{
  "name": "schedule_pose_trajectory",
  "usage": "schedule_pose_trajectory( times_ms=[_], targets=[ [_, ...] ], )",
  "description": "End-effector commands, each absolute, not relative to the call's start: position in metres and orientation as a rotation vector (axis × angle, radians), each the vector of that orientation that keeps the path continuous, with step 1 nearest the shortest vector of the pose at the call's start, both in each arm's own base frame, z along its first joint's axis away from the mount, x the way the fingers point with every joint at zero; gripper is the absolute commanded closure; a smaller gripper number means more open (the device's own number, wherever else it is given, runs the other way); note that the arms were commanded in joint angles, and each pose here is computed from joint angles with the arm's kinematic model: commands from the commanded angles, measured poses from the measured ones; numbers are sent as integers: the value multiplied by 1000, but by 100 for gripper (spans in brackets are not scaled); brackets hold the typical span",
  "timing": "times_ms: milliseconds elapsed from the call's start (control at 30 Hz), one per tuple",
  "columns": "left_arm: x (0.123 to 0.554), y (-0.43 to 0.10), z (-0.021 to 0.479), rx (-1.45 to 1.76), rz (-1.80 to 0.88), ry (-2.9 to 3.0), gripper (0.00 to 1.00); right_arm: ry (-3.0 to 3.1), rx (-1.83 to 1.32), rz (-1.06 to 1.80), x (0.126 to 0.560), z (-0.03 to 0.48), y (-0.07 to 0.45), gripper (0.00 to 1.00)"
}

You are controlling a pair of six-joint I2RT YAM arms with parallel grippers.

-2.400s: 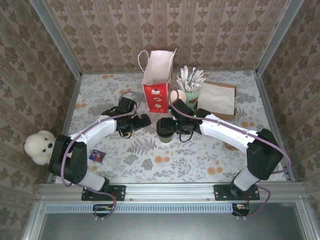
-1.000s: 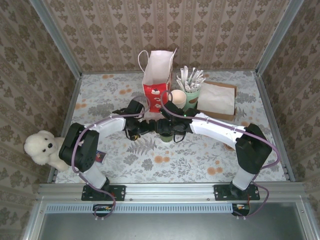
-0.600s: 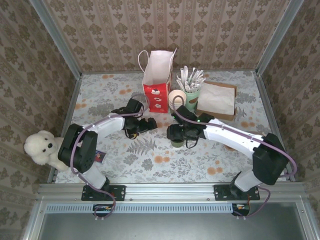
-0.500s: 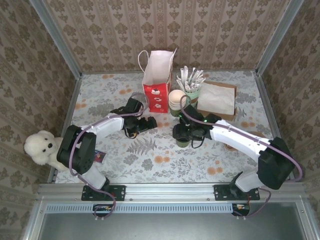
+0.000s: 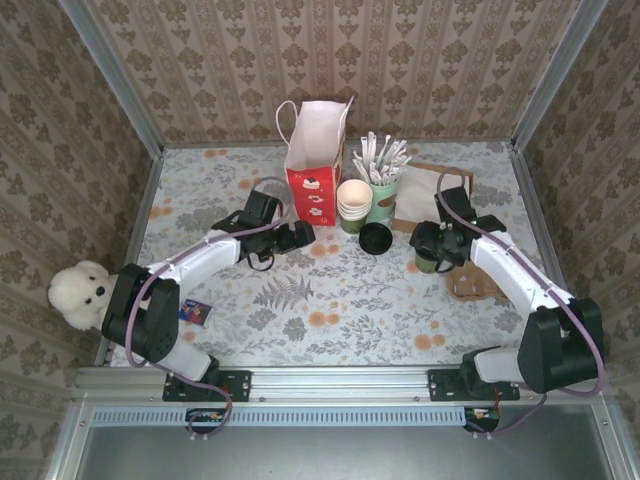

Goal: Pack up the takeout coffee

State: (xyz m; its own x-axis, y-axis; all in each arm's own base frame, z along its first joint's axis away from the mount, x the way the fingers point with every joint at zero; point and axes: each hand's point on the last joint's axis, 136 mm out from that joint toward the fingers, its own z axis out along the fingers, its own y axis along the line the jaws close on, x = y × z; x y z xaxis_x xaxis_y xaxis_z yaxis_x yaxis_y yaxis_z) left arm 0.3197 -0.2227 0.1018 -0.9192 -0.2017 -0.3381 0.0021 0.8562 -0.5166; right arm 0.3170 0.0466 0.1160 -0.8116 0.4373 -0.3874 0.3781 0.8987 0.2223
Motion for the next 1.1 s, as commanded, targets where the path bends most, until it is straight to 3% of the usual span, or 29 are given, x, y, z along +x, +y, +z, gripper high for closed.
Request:
schedule_pose_trajectory(
  times_ms=[0,233,533,1067],
  targets=[
    [326,-220,117,-141,-749,2552,0,2594,552,207,347,120,49,21],
    [332,-208,139,-146,-706,2434,0,2567,562,318,390,120,70,21],
    [339,-201,146,-158,-696,2386,0,2540,610,197,426,121,58,20],
    [339,-159,145,-300,-581,2398,0,2557,653,164,465,114,46,17]
  ],
)
